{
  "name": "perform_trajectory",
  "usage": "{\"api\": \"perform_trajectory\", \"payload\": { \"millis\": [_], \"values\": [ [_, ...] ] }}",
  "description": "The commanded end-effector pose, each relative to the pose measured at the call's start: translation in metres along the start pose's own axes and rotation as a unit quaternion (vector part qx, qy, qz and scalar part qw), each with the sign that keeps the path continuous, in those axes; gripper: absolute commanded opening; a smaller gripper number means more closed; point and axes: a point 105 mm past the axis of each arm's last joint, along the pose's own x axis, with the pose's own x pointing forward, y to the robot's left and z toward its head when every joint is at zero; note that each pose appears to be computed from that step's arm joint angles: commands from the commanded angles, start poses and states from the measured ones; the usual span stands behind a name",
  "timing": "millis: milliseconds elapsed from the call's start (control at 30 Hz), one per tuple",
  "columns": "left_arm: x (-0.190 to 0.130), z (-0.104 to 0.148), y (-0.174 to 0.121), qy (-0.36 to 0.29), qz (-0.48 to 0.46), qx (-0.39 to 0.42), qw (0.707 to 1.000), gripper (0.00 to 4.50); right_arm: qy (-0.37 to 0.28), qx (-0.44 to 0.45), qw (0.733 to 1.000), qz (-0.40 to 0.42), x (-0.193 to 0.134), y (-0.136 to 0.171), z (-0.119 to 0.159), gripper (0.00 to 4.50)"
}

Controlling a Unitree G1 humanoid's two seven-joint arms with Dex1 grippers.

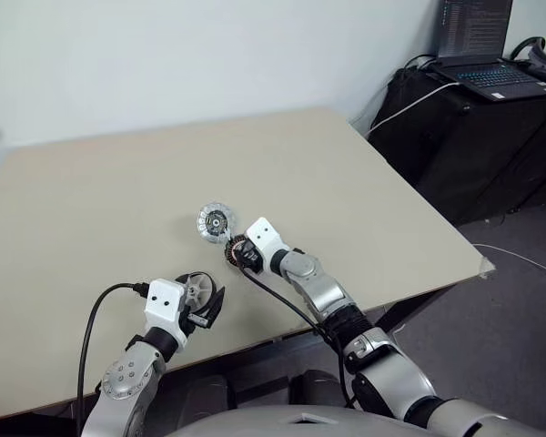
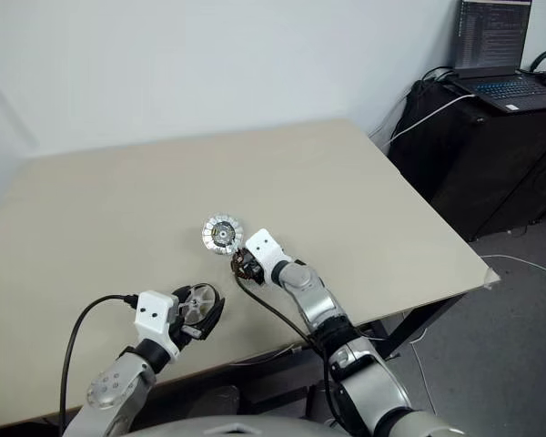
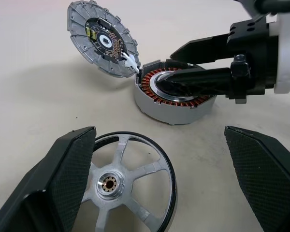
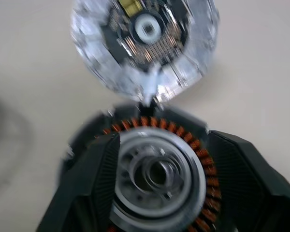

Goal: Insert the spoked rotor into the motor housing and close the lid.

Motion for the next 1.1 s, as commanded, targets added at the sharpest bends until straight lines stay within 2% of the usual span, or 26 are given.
{"api": "perform_trajectory", "payload": {
  "millis": [33,267,433,600,800,1100],
  "values": [
    [0.002,0.009,0.000,-0.020,-0.003,0.004,1.000,4.50,-0.046,-0.001,0.999,0.003,-0.003,-0.001,0.031,2.40],
    [0.003,0.010,-0.002,-0.022,-0.007,0.004,1.000,4.50,-0.020,-0.035,0.999,-0.016,-0.001,-0.003,0.031,0.08],
    [0.002,0.008,0.000,-0.017,0.002,0.003,1.000,4.50,0.032,-0.087,0.995,-0.042,-0.001,-0.010,0.018,0.03],
    [0.002,0.007,-0.001,-0.015,0.003,0.001,1.000,4.50,0.057,-0.103,0.992,-0.055,-0.003,-0.016,0.015,0.03],
    [0.003,0.007,-0.002,-0.015,0.001,0.001,1.000,4.50,0.069,-0.104,0.990,-0.059,-0.005,-0.019,0.011,0.03],
    [0.003,0.007,-0.001,-0.014,0.002,0.001,1.000,4.50,0.070,-0.100,0.992,-0.035,-0.004,-0.009,0.011,0.03]
  ]
}}
